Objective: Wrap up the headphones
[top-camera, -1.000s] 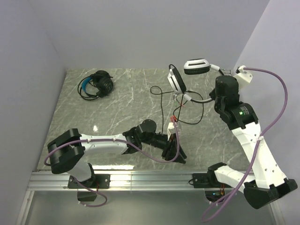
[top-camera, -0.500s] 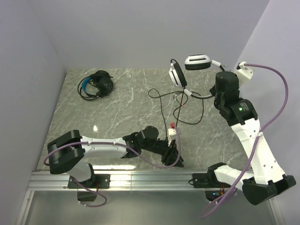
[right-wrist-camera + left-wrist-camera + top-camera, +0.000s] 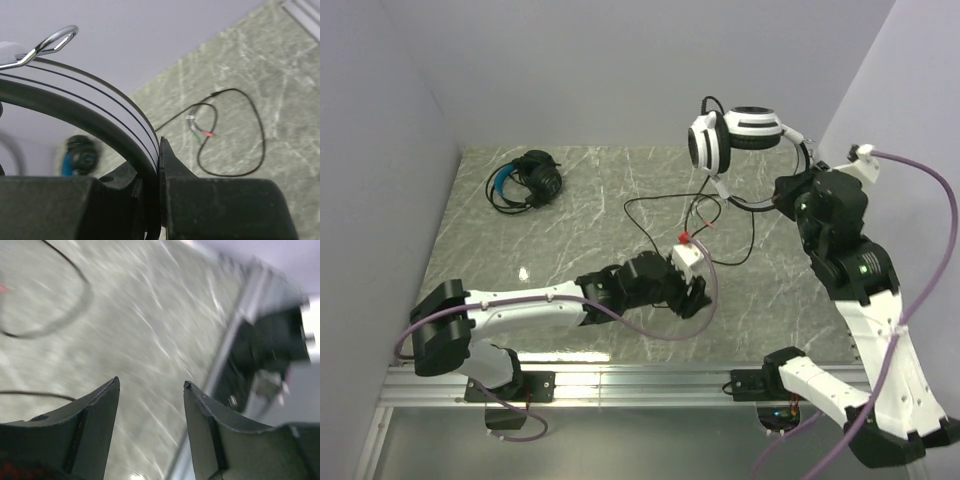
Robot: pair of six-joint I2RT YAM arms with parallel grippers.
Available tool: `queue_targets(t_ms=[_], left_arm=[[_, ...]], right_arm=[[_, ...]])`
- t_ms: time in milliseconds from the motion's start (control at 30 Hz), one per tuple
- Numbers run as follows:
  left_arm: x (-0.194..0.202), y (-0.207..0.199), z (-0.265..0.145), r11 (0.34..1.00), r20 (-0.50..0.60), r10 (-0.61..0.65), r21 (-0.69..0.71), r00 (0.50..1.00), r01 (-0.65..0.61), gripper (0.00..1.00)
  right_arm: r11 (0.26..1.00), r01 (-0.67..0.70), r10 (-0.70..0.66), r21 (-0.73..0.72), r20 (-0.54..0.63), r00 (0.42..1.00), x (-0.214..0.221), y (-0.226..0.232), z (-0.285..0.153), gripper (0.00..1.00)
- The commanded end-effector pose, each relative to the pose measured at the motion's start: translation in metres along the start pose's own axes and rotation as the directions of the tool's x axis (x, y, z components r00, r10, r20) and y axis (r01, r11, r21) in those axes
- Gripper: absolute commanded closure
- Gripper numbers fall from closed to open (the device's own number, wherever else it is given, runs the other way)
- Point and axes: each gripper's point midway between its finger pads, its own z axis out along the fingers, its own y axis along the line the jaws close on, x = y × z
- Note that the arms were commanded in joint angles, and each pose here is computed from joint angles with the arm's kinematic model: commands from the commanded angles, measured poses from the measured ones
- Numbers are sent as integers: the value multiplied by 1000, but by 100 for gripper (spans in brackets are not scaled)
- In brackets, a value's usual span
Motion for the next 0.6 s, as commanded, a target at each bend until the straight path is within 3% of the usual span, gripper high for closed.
queue_targets(t_ms=[0,33,67,100,333,433,533,567], left_arm=[[-83,46,-28,980,213,22,-200,977,21,40],[-104,68,-43,974,282,-13,-212,959,76,40],[-101,70,-47,978,297,-89,-153,951,139,39],[-125,89,-66,970,392,-114,-157,913,188,36],[-123,117,-97,943,463,-270,-51,844,330,29],[-126,114,-98,956,460,-256,-9,850,293,28],[-125,101,-91,977,425,-210,53,880,208,24],[-134,95,-93,987,463,-159,76,872,139,24]], right_arm=[[975,-147,160,-167,70,985,-30,27,-27,100],[972,-158,173,-172,74,982,-32,25,-33,100],[972,-161,175,-173,72,982,-31,24,-35,100],[973,-160,174,-166,74,982,-30,21,-35,100],[979,-165,173,-116,60,983,-17,4,-36,100],[971,-175,183,-164,34,982,-13,12,-38,100],[970,-170,175,-172,12,985,-11,17,-37,100],[967,-172,177,-187,8,984,-14,21,-40,100]])
